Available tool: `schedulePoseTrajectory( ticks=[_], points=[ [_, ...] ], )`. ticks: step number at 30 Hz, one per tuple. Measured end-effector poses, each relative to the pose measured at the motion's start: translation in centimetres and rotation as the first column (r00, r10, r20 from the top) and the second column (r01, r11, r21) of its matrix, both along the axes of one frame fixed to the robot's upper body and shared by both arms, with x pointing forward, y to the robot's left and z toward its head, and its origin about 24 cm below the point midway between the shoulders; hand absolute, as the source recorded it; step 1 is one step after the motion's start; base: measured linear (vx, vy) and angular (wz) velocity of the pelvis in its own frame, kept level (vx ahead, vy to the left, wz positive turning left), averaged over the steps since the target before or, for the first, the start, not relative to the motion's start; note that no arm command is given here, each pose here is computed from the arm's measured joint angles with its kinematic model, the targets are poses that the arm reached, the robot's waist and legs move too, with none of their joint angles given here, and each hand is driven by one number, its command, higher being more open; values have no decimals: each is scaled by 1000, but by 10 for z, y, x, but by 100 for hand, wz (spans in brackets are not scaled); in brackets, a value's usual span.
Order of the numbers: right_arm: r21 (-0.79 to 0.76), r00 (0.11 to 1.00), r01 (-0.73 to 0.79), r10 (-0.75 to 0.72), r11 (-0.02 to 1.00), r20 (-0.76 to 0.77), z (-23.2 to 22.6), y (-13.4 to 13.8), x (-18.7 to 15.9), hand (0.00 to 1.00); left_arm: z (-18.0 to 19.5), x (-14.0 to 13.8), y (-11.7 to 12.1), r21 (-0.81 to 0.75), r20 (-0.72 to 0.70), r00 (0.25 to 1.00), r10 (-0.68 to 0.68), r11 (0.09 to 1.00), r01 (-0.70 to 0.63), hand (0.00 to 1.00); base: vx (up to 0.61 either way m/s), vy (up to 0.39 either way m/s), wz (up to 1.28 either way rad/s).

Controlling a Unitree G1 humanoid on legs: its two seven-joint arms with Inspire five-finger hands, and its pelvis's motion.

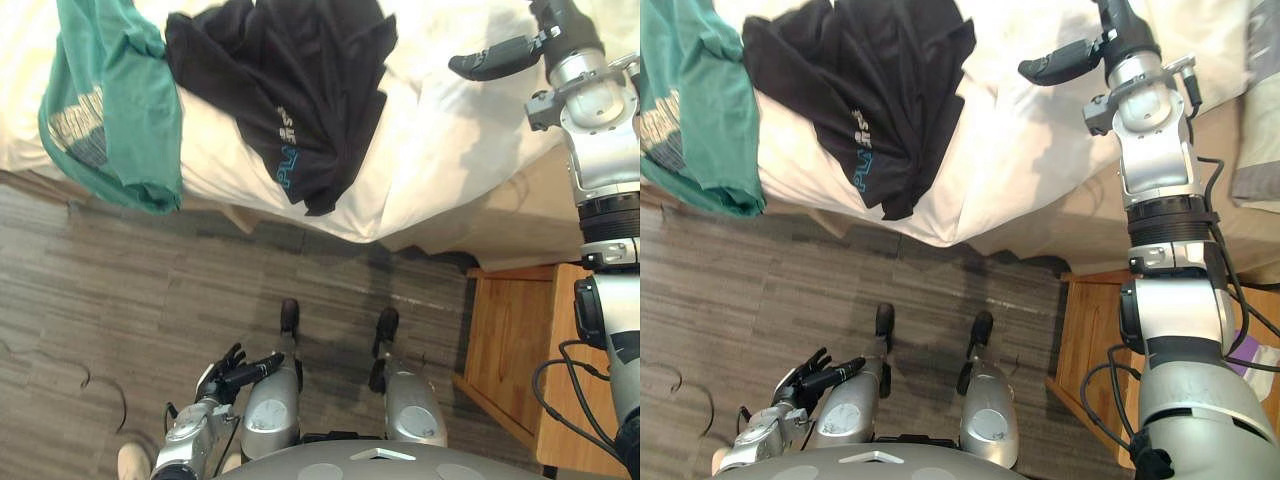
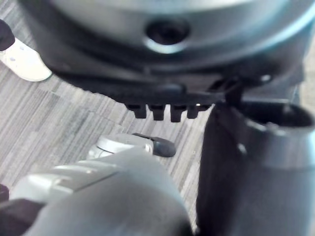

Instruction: Tidy up the quilt and then pick up the clothes from the bed and put them into the laundry hamper

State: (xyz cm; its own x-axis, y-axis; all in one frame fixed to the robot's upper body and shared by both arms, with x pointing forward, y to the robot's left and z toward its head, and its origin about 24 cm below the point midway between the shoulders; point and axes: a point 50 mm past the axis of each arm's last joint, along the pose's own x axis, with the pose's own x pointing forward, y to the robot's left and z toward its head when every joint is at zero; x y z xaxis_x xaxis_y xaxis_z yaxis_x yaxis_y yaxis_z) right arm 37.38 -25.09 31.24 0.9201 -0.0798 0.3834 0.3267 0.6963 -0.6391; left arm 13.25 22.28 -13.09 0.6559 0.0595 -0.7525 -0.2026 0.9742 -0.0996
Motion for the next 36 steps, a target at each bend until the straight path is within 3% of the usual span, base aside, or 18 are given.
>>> schedulePoseTrajectory(
  ticks=[4, 5, 9, 11, 16, 22, 27, 28, 33, 36],
  points=[
    [-53, 999, 47, -47, 997, 16, 14, -9, -5, 100, 4, 12, -7, -23, 35, 999, -15, 1000, 16, 100, 10, 64, 1],
    [-71, 998, 68, -66, 995, 24, 20, -10, -7, 0, 5, 16, -9, -23, 44, 999, -28, 999, 29, 100, 2, 93, -3],
    [-161, 993, 122, -120, 979, 20, 33, -13, -10, 0, 8, 27, -12, -19, 60, 996, -68, 997, 69, 100, -1, 67, -2],
    [-283, 985, 139, -163, 949, -61, 27, -17, -8, 0, 9, 31, -15, -25, 67, 995, -79, 996, 81, 100, -10, 33, 4],
    [-359, 978, 140, -185, 923, -94, 32, -24, -11, 0, 10, 33, -16, -18, 54, 993, -101, 995, 102, 100, -6, -2, 1],
    [-282, 983, 67, -112, 957, -147, -1, -33, -9, 0, 8, 31, -15, 37, 35, 986, -165, 986, 164, 100, 3, -16, -5],
    [-36, 984, -12, 5, 999, -181, -75, -40, -27, 0, 3, 17, -5, 69, -23, 984, -175, 982, 176, 100, 54, -53, -25],
    [17, 980, -9, 12, 1000, -198, -93, -43, -32, 100, 1, 13, -4, 74, -39, 984, -175, 981, 177, 100, 47, -53, -16],
    [329, 940, 110, 9, 938, -341, -203, -52, -79, 100, -8, -13, 7, 94, -137, 972, -192, 974, 206, 100, 35, -53, -24],
    [421, 920, 186, -7, 888, -391, -242, -53, -105, 100, -13, -29, 10, 92, -184, 967, -176, 976, 196, 100, 13, -20, -32]
  ],
)
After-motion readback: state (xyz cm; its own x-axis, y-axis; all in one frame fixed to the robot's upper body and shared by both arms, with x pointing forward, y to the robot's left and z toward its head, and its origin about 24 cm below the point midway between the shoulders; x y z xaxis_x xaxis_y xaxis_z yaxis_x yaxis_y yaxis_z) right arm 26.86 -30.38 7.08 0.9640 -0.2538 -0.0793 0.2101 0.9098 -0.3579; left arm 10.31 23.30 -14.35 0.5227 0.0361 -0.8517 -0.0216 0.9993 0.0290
